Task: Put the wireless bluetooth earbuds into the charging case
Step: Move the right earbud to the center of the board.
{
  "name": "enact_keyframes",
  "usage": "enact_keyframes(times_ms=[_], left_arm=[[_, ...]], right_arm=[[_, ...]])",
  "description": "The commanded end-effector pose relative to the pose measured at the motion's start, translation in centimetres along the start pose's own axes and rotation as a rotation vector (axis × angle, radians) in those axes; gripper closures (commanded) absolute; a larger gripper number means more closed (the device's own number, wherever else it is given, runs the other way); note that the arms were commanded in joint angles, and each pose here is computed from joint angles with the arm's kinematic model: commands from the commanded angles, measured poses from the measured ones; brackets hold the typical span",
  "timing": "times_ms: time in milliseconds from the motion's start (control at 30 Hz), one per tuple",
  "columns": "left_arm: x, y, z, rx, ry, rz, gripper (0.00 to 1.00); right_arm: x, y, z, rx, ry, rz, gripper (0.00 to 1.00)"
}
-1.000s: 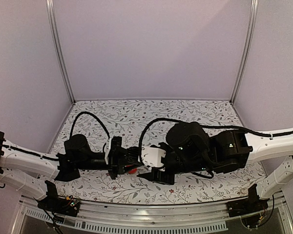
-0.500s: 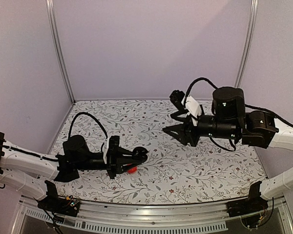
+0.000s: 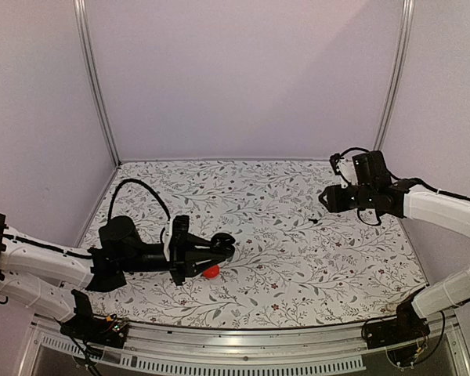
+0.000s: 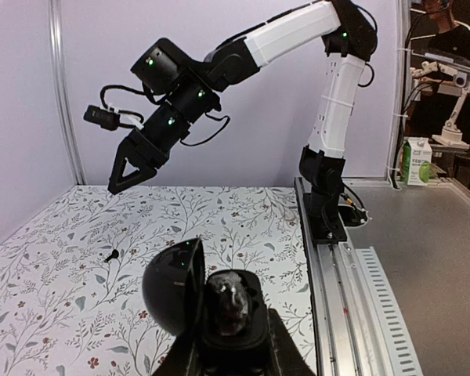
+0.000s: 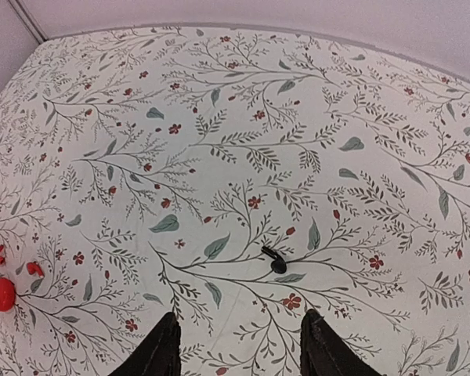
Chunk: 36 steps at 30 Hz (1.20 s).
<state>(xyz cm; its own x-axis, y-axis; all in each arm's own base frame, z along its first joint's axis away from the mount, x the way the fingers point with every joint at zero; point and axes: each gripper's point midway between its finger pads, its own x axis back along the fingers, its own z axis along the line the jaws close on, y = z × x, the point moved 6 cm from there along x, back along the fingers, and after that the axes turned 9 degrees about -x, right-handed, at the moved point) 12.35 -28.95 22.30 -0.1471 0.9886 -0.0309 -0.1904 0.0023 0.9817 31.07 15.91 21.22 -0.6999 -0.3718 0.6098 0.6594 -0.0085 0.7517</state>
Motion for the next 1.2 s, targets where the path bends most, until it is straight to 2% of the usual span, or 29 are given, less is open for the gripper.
enact_keyframes(times_ms=[0,400,833,1167], left_arm=[[0.5,0.8,0.4,-0.010,0.022,-0.037,0.99],[0.8,0.7,0.4,-0.009,0.033,-0.038,0.99],[1.0,0.4,0.4,-0.013,0.038,-0.028,0.99],[1.4,0.4,0.3,-0.016,0.044,-0.032,0.99]], right_arm=[[-3.0,-2.2,-1.7,-0.106,-0.002,0.053,0.50],[-9.0,-5.1,-4.2,-0.120,-0.112,0.157,0.54],[-11.5,-6.3,-5.2,-0.114,-0.160,0.162,0.61],[-12.9,-6.5,-5.8,-0.114,-0.203,0.171,0.63]])
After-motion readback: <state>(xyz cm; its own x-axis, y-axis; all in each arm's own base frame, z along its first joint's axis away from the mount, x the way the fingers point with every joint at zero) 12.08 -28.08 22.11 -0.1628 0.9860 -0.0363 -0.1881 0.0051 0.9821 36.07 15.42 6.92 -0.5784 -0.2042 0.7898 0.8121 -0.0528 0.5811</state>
